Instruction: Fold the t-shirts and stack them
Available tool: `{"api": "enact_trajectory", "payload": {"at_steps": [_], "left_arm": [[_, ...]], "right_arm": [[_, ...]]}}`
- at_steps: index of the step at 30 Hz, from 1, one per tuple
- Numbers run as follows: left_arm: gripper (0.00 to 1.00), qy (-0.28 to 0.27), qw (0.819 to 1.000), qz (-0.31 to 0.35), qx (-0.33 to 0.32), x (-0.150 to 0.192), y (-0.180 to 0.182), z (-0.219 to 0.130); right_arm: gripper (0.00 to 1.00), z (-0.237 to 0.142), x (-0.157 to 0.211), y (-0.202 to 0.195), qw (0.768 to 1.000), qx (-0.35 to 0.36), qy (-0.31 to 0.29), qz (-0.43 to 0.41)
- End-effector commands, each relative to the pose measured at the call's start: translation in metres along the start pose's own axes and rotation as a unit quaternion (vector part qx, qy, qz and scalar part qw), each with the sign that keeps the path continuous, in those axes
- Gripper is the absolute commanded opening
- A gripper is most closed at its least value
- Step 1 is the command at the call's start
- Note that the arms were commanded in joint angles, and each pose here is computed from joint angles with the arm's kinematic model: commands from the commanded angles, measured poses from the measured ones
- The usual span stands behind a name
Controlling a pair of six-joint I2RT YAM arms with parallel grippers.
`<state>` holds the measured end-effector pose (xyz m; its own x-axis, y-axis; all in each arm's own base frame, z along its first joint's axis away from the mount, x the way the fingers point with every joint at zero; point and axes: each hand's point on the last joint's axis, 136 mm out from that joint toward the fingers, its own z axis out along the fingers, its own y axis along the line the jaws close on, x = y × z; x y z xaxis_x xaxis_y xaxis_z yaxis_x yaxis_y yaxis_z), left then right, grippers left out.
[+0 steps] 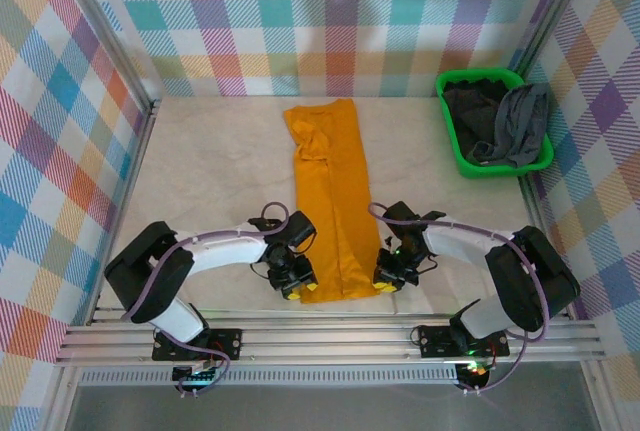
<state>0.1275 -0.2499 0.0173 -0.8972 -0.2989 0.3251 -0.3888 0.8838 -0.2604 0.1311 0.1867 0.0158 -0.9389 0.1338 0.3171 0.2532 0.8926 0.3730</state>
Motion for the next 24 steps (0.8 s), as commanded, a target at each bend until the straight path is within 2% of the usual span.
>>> {"api": "enact_trajectory", "payload": {"at_steps": [1, 4, 5, 7, 13, 16, 20, 24], "left_arm": [[0.27, 0.006, 0.999, 0.036, 0.004, 0.005, -0.018, 0.012], [0.02, -0.014, 0.998, 0.049, -0.043, 0.000, -0.002, 0.008], [0.00, -0.024, 0.997, 0.049, -0.054, -0.001, 0.004, 0.004], [0.00, -0.033, 0.997, 0.043, -0.054, 0.000, 0.013, 0.000], [0.00, 0.008, 0.999, 0.042, 0.017, 0.019, 0.008, 0.003], [0.00, 0.030, 0.997, 0.053, 0.050, 0.025, -0.007, 0.006], [0.00, 0.056, 0.992, 0.076, 0.087, 0.032, -0.033, 0.014], [0.00, 0.034, 0.995, 0.080, 0.045, 0.025, -0.029, 0.012]], "right_arm": [[0.09, -0.004, -0.004, 0.012, 1.000, -0.017, -0.005, -0.014], [0.03, -0.006, 0.000, 0.013, 1.000, -0.020, -0.002, -0.020], [0.02, -0.007, 0.002, 0.014, 1.000, -0.020, 0.001, -0.022], [0.01, -0.008, 0.011, 0.015, 0.999, -0.016, 0.017, -0.032], [0.00, -0.012, 0.041, 0.024, 0.996, -0.005, 0.067, -0.064], [0.00, -0.017, 0.045, 0.023, 0.996, -0.004, 0.065, -0.063], [0.00, -0.023, 0.043, 0.008, 0.996, 0.033, 0.046, -0.062], [0.00, -0.030, 0.044, 0.004, 0.996, 0.037, 0.035, -0.067]]}}
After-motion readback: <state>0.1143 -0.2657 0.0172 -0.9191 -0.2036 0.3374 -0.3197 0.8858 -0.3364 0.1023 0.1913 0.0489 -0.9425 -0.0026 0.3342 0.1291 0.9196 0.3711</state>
